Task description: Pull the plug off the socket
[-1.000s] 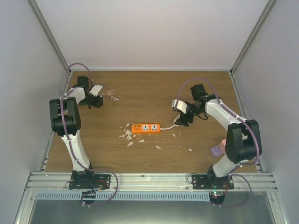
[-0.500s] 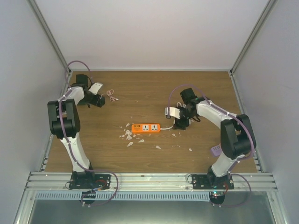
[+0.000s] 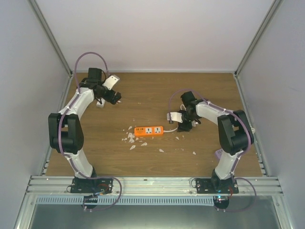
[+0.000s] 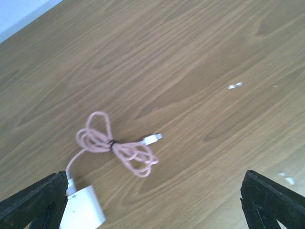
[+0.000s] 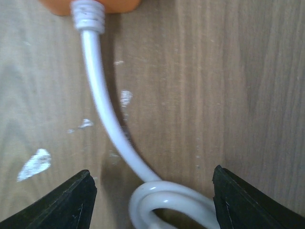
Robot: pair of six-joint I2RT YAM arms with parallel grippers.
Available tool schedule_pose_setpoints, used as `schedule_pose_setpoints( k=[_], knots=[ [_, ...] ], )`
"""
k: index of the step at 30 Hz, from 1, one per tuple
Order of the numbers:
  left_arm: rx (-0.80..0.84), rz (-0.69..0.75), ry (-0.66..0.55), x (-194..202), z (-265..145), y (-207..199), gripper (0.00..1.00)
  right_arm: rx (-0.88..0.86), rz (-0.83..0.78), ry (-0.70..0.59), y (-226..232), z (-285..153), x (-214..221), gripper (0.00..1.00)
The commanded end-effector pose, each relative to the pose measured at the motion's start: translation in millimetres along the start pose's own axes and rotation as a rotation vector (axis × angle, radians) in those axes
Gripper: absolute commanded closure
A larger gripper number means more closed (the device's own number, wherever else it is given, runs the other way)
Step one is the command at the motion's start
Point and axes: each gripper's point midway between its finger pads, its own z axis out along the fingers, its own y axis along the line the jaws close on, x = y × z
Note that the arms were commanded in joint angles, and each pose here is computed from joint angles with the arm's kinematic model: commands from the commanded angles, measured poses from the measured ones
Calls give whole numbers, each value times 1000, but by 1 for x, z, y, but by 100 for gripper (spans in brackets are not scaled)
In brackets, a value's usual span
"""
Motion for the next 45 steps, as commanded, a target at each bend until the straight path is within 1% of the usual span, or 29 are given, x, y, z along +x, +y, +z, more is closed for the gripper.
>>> schedule_pose_setpoints(
  k=[1, 6, 16, 25, 30, 31, 41, 45],
  knots=[
    [33, 52, -84, -26, -14, -26, 1, 36, 9, 89, -24, 10, 23, 33],
    [51, 67, -113, -31, -20, -39, 1, 74, 17, 114, -47, 11, 37, 39],
    [59, 74, -129, -37, -24, -42, 1, 123, 84, 143, -99, 9, 80, 48],
    [49, 81, -111, -31, -22, -42, 1, 152, 233, 176, -138, 14, 133, 50],
    [56, 74, -106, -29, -22, -44, 1, 152, 295, 174, -151, 10, 149, 50],
    [60, 71, -107, -29, -22, -45, 1, 160, 328, 185, -152, 6, 166, 50],
    [68, 68, -104, -28, -23, -46, 1, 214, 429, 239, -164, -13, 229, 50],
    [62, 64, -109, -29, -25, -46, 1, 264, 461, 227, -177, -28, 241, 47]
  ],
)
